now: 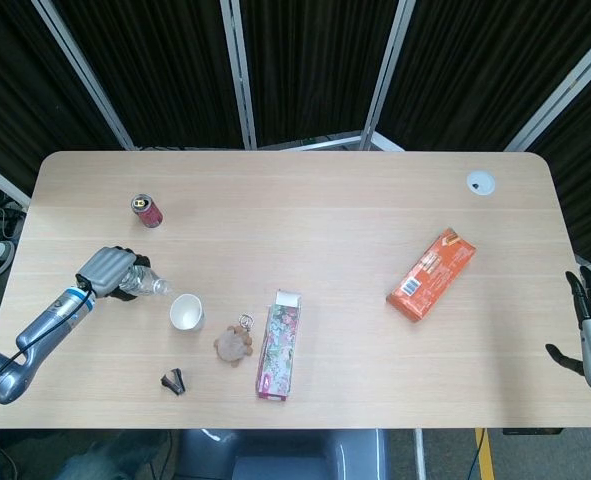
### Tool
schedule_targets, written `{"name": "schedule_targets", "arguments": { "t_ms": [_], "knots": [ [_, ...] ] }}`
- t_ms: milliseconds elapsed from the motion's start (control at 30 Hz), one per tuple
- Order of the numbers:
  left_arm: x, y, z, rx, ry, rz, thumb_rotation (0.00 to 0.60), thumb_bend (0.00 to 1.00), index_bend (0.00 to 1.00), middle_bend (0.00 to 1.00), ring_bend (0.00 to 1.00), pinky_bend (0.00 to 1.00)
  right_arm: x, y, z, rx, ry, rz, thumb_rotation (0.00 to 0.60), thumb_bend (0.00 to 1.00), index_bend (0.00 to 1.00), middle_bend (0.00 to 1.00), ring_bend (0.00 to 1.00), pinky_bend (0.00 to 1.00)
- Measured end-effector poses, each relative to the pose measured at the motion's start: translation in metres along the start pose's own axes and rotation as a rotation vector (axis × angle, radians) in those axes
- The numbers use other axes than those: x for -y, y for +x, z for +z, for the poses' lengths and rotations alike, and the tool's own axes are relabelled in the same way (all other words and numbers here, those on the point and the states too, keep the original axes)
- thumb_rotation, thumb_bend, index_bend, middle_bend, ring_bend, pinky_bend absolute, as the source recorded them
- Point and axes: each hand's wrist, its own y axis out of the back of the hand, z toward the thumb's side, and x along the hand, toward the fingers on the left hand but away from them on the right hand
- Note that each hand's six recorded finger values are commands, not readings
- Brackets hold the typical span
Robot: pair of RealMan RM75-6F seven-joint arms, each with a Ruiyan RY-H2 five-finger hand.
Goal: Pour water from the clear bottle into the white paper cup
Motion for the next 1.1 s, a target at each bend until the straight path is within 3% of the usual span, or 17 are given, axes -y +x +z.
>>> {"name": "schedule_targets", "arguments": {
  "t_ms": [267, 1100],
  "knots": [
    [0.004, 0.007, 0.001, -0.009, 0.143, 0.005, 0.600, 0.41, 0.53, 0.50, 0.35, 0.36, 0.000, 0.000, 0.000, 0.004, 0.003, -0.001, 0.600, 0.00, 0.00, 0.00, 0.00, 0.00],
    [-0.007, 0.011, 0.011, 0.020, 0.350, 0.072, 0.600, 0.41, 0.53, 0.50, 0.35, 0.36, -0.001, 0.000, -0.001, 0.008, -0.002, -0.001, 0.600, 0.00, 0.00, 0.00, 0.00, 0.00]
  ]
}}
